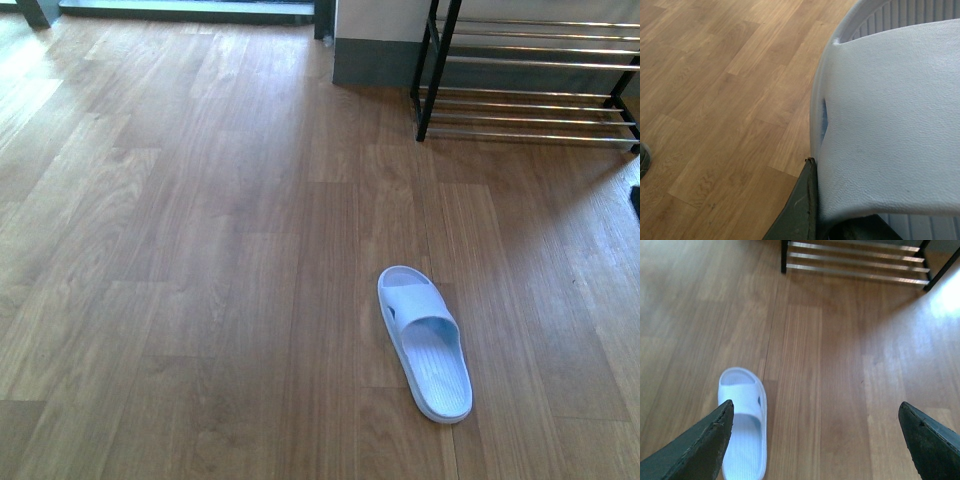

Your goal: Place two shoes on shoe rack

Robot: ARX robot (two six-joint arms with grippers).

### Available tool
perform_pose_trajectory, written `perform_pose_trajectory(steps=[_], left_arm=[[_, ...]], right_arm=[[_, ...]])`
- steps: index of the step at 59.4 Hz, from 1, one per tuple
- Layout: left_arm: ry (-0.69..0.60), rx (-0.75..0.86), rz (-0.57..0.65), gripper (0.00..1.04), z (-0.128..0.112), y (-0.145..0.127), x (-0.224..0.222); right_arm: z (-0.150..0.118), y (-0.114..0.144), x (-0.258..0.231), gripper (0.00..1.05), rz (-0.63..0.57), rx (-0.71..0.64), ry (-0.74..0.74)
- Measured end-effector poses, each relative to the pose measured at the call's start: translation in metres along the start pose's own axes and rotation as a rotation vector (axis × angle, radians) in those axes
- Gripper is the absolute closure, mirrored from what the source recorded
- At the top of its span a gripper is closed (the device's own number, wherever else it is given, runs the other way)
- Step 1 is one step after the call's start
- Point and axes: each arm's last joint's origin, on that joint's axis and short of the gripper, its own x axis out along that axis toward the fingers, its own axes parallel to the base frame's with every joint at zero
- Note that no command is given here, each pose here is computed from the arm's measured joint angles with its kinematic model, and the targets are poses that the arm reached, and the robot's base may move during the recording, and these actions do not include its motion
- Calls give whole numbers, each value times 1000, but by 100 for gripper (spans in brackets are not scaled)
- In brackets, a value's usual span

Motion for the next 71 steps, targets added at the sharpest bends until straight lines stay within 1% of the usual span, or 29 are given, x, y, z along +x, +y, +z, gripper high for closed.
perform_pose_trajectory(steps=[6, 20, 34, 43, 52, 71], left_arm=[[0, 0, 0, 103, 0, 0, 0], [0, 0, 0, 103, 0, 0, 0], [0, 0, 0, 103, 0, 0, 0], [0, 0, 0, 103, 0, 0, 0], [0, 0, 0, 103, 0, 0, 0], [0, 0, 0, 103, 0, 0, 0]], right_arm=[[-26, 4, 39, 9, 46, -44, 123], [-65, 14, 97, 9, 113, -129, 236], [-98, 25, 134, 9, 186, -186, 330], [-119, 37, 156, 9, 239, -238, 393], [-132, 48, 173, 9, 262, -274, 435], [-143, 58, 193, 9, 259, -294, 462]])
